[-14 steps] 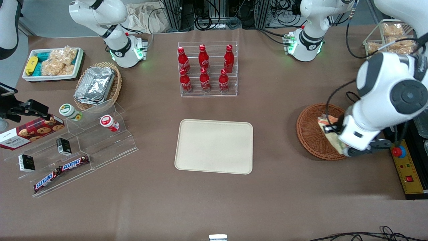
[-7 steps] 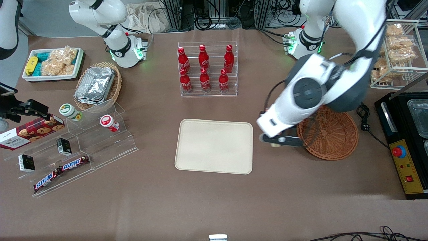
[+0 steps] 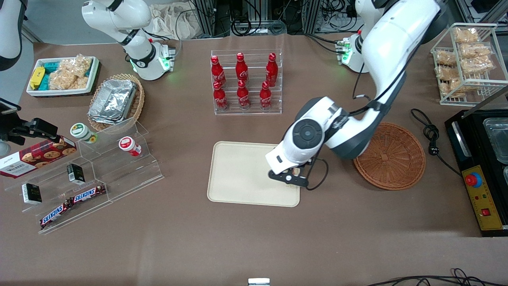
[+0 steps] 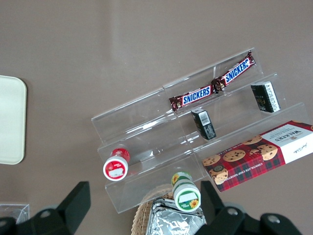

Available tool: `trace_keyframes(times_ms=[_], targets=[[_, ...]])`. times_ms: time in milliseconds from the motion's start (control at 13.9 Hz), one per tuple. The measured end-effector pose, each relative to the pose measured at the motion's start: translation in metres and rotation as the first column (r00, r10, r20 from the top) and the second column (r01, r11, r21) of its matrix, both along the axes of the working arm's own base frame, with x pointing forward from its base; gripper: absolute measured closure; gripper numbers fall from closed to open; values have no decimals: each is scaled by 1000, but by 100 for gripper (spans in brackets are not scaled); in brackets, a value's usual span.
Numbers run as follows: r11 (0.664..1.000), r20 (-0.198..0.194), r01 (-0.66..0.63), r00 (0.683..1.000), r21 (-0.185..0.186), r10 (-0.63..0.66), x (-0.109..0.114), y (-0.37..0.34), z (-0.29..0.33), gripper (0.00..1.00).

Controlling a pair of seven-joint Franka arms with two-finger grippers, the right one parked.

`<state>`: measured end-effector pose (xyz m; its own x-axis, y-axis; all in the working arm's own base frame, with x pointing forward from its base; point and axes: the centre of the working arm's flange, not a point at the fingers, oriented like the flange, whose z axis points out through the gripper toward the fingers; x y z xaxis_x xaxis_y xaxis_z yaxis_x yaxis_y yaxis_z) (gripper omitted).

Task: Place sandwich from basket to tray
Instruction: 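Carry the sandwich with the left gripper over the cream tray, then lower the sandwich onto the tray and open the left gripper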

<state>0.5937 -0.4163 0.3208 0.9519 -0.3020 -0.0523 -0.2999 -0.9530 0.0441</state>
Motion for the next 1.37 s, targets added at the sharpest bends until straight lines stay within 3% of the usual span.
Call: trace_keyframes(times_ms=[432, 649, 793, 1225, 1369], targets=[[998, 31, 38, 999, -54, -37, -1, -20, -70, 79], [997, 28, 49, 998, -55, -47, -6, -24, -75, 80], [998, 23, 50, 999, -47, -49, -8, -22, -80, 66], [998, 25, 46, 999, -44, -45, -5, -18, -80, 6], [998, 22, 43, 999, -36, -43, -4, -16, -77, 0]])
